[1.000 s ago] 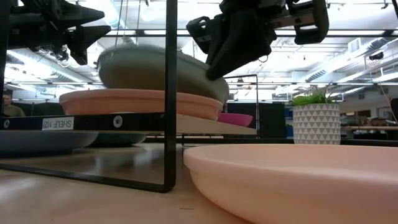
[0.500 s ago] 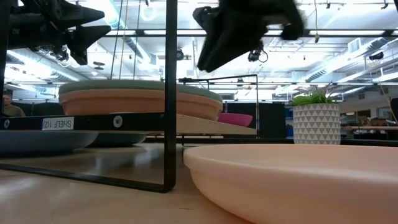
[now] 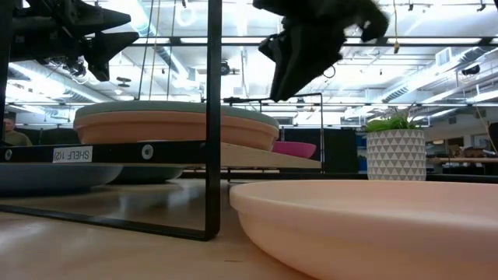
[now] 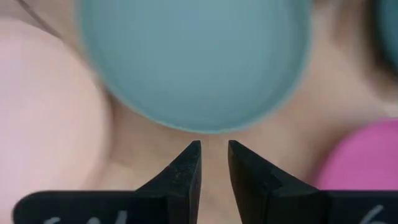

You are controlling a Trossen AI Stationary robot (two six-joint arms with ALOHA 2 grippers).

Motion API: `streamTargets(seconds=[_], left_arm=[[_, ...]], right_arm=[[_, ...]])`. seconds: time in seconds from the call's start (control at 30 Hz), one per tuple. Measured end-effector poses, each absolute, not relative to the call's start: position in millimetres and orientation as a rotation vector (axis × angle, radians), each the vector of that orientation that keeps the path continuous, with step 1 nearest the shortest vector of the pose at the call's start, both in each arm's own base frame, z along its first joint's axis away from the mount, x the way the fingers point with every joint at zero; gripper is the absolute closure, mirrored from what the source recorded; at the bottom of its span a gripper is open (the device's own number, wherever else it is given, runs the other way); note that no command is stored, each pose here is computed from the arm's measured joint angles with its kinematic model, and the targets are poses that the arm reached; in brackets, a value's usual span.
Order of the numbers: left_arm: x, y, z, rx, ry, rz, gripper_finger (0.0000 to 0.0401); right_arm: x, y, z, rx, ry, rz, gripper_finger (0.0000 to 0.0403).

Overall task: Place and stack plates onto a shelf
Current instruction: Stack the white plate on top of the light blue plate on the shelf

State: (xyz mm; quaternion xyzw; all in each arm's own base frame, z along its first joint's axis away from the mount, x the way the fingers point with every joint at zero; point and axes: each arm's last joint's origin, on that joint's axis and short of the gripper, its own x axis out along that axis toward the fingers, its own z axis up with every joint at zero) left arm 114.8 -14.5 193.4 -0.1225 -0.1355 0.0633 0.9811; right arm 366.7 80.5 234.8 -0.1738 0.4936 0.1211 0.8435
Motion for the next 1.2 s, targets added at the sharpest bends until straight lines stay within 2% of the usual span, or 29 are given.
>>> streamTargets(seconds=[0.17,0.47,0.63,0.97,1.2], left_arm=[[114.8,-14.5,193.4,-0.247,-0.273,0.127,0.0229],[114.8,-14.5,193.5,-0.248,-0.274,0.128,0.0229],[114.8,-14.5,193.5,-0.248,-0.274,0.127,0.0229],[114.8,-14.4,193.4,-0.247,-0.273,0.128,0.0229],[114.9,-14.4,193.0,-0.246,-0.27,0.128,0.0229]], right_arm=[[360.4,83.5,225.8,-0.131,1.155,0.332,0.0299],[345.0,100.0,197.8,0.042,1.241,0.316,0.0234],[341.5,105.9,183.6,0.056,1.248,0.321,0.0212],[345.6,117.1,153.1,0.0,1.307,0.393,0.0218],[345.3,115.0,146.0,-0.059,1.328,0.421,0.0256]])
